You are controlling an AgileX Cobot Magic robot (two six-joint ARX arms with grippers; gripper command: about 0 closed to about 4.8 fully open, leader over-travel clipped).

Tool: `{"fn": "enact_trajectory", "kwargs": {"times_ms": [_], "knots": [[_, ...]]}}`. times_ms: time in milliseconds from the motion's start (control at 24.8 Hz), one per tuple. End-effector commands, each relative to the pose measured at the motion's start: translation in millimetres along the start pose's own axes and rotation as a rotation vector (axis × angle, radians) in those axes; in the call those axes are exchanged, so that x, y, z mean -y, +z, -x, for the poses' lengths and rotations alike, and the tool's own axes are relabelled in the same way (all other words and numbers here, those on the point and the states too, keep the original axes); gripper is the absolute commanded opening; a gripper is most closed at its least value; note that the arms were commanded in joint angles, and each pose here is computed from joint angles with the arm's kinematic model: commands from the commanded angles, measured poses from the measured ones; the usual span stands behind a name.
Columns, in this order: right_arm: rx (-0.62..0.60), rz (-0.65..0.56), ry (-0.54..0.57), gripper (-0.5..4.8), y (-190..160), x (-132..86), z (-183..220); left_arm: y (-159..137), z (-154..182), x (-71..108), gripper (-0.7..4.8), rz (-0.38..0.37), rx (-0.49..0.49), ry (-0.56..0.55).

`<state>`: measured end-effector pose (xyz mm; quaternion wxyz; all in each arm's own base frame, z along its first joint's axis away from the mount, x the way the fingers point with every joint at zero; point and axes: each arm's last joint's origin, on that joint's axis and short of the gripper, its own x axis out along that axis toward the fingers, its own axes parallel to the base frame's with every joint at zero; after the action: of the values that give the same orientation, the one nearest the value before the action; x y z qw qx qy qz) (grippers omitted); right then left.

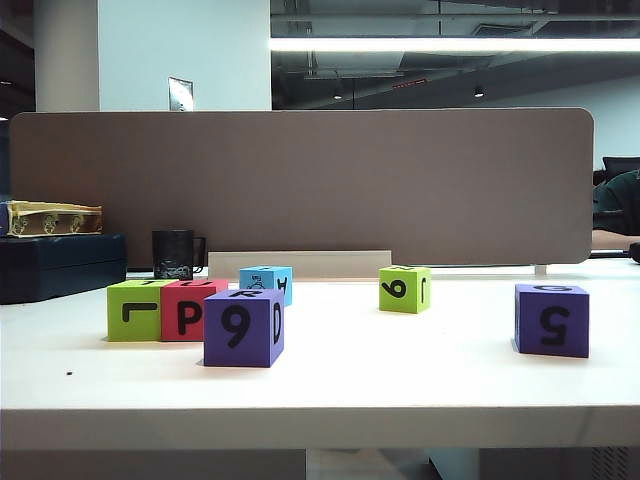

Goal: Select the appropriate blocks from the scattered letter blocks on the table and arrange them in a row to spell out "TURING".

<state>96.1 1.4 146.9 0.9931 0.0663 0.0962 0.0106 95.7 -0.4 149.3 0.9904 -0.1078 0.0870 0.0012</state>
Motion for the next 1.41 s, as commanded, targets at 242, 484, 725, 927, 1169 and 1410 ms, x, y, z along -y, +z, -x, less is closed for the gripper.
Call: {"fn": "enact_trajectory", "kwargs": {"times_ms": [242, 484, 725, 927, 1169, 1410], "knots": [[0.012, -0.007, 0.028, -0.02, 0.6, -1.3, 0.2, -0.5, 0.0, 0.1, -0.06, 0.002, -0.006, -0.006], [0.038, -0.006, 0.03, -0.02, 10.0, -2.6, 3.7, -0.5, 0.0, 0.1, -0.06, 0.002, -0.006, -0.005], [0.103, -0.004, 0.037, -0.02, 31.4, -5.5, 12.5, -0.5, 0.0, 0.1, -0.06, 0.002, -0.006, -0.005], [0.15, -0.002, 0.043, -0.02, 50.4, -8.3, 22.3, -0.5, 0.0, 0.1, -0.06, 0.002, -0.006, -0.005], [0.136, -0.002, 0.044, -0.02, 59.3, -9.7, 29.6, -0.5, 0.0, 0.1, -0.06, 0.003, -0.006, -0.006], [0.125, -0.001, 0.05, -0.02, 67.9, -11.2, 37.1, -0.5, 0.0, 0.1, -0.06, 0.002, -0.006, -0.006]]}}
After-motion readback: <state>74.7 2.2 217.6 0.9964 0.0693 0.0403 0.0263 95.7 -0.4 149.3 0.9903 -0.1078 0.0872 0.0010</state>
